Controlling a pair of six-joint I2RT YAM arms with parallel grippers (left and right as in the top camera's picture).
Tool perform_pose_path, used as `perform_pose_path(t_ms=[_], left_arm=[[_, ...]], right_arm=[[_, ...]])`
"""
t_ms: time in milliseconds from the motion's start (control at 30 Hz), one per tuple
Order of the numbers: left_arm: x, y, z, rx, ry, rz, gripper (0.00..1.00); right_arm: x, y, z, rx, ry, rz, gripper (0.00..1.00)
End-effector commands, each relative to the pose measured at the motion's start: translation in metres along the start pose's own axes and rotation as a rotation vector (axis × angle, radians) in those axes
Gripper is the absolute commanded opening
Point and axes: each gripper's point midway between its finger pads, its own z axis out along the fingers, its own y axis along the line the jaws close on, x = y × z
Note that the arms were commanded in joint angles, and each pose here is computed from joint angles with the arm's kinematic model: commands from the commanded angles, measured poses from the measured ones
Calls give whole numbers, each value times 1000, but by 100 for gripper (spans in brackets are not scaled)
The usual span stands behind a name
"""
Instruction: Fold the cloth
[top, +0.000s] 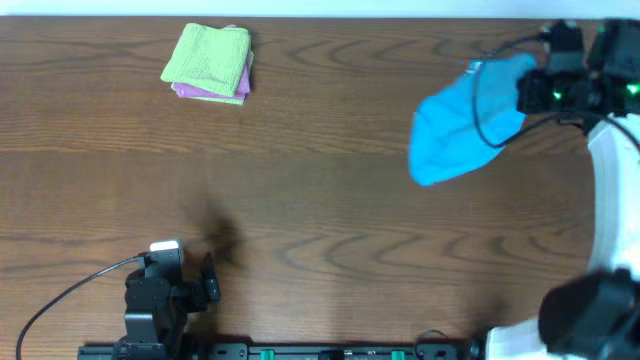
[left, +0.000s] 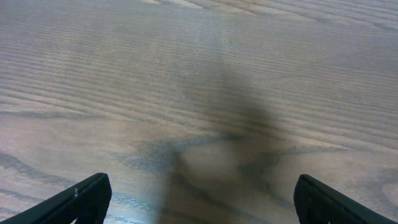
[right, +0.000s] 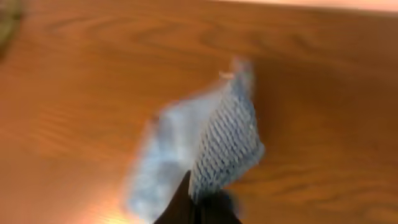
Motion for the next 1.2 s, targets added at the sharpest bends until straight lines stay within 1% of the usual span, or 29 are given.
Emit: perform_pose_path(t_ms=[0, 67, 100, 200, 267, 333, 400, 533, 633, 700, 800, 867, 933, 1000, 1100, 1133, 1167], left_arm=[[22, 2, 7, -9, 71, 8, 95], [22, 2, 7, -9, 71, 8, 95], [22, 2, 7, -9, 71, 8, 95], [22, 2, 7, -9, 71, 8, 95], [22, 2, 7, -9, 71, 8, 95], [22, 2, 7, -9, 71, 8, 95], [22, 2, 7, -9, 71, 8, 95], [22, 2, 7, -9, 71, 8, 95], [22, 2, 7, -9, 71, 8, 95], [22, 2, 7, -9, 71, 8, 95], [22, 2, 7, -9, 71, 8, 95], [22, 2, 7, -9, 71, 8, 95], [22, 2, 7, -9, 71, 8, 95], [22, 2, 7, -9, 71, 8, 95], [22, 2, 7, -9, 71, 8, 95], [22, 2, 7, -9, 71, 8, 95], [22, 2, 7, -9, 71, 8, 95]], right_arm=[[-2, 69, -22, -80, 25, -202, 1], [9, 89, -30, -42, 80, -231, 1], [14, 86, -35, 24, 103, -205, 1], [21, 52, -66, 277, 112, -81, 1], [23, 34, -91, 373, 77, -6, 1], [25, 22, -116, 417, 33, 49, 1], [32, 3, -153, 475, -20, 110, 1], [60, -24, -213, 586, -65, 191, 1], [75, -34, -242, 657, -80, 210, 1], [80, -34, -252, 676, -86, 194, 1], [81, -25, -247, 629, -71, 159, 1], [83, -11, -230, 537, -28, 134, 1], [86, 7, -206, 427, 33, 152, 2], [84, 20, -180, 358, 85, 180, 2], [68, 36, -135, 296, 122, 222, 1], [59, 40, -118, 287, 123, 239, 9], [50, 45, -98, 279, 123, 264, 25]])
